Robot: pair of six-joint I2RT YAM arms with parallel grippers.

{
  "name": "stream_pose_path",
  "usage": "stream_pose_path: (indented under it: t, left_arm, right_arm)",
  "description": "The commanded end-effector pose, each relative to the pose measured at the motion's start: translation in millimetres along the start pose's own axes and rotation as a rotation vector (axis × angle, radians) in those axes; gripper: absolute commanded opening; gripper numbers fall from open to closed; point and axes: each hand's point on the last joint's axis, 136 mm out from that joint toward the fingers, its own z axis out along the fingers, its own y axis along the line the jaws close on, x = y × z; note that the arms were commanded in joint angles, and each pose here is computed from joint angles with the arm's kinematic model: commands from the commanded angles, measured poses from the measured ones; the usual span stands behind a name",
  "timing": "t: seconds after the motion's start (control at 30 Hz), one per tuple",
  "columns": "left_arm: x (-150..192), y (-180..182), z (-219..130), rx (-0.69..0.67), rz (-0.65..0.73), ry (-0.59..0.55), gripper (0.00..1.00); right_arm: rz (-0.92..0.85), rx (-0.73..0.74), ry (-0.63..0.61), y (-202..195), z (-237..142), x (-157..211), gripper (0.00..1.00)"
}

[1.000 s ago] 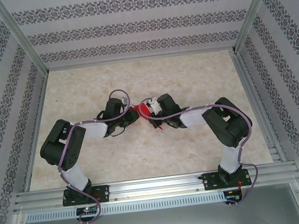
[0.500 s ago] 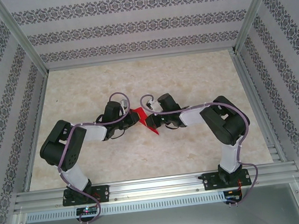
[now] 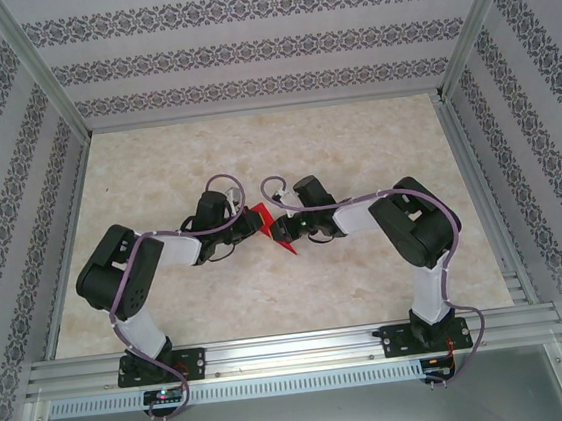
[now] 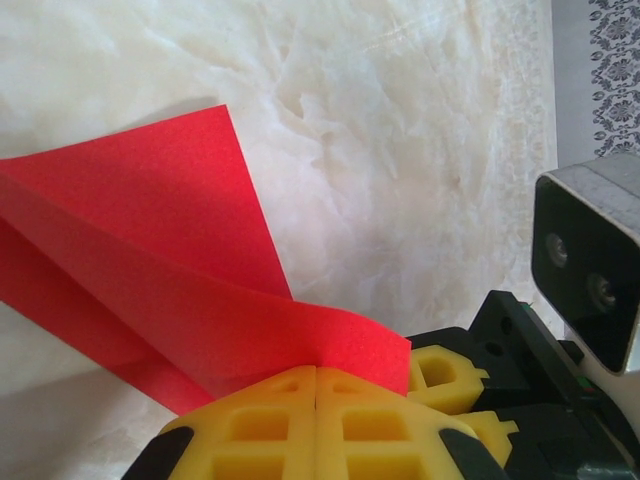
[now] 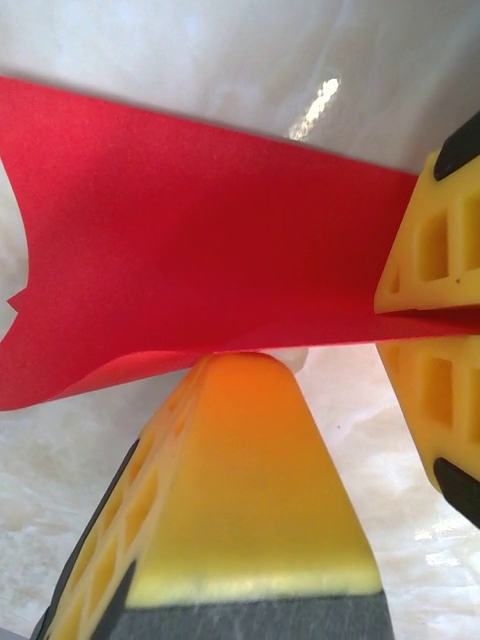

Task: Fold a paper plane with a square sheet of paper (pick it up from the middle)
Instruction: Fold the wing for the fifth time at the center of the table.

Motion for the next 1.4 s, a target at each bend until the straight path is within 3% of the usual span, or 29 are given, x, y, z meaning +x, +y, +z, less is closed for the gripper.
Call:
stream_pose_path:
  t: [0.0, 0.8, 1.13, 1.37]
  left_arm:
    - [-5.5, -4.4, 4.5, 0.022, 0.009, -0.013, 0.06]
    - [3.3, 20.6, 11.3, -0.064, -0.025, 0.015, 0.06]
    - [3.4, 21.5, 10.6, -0.069, -0.024, 0.014, 0.05]
    - [3.4, 23.6, 11.2, -0.082, -0.025, 0.017, 0.05]
  right_arm:
    - [0.016, -0.017, 0.013, -0.7, 2.7, -1.5, 0.12]
    - [0.084, -0.111, 0.003, 16.3, -11.5, -12.2, 0.22]
    - [0.183, -0.038, 0.065, -5.7, -0.8, 11.7, 0.08]
    - [0.190, 0.025, 0.106, -17.2, 3.1, 22.0, 0.08]
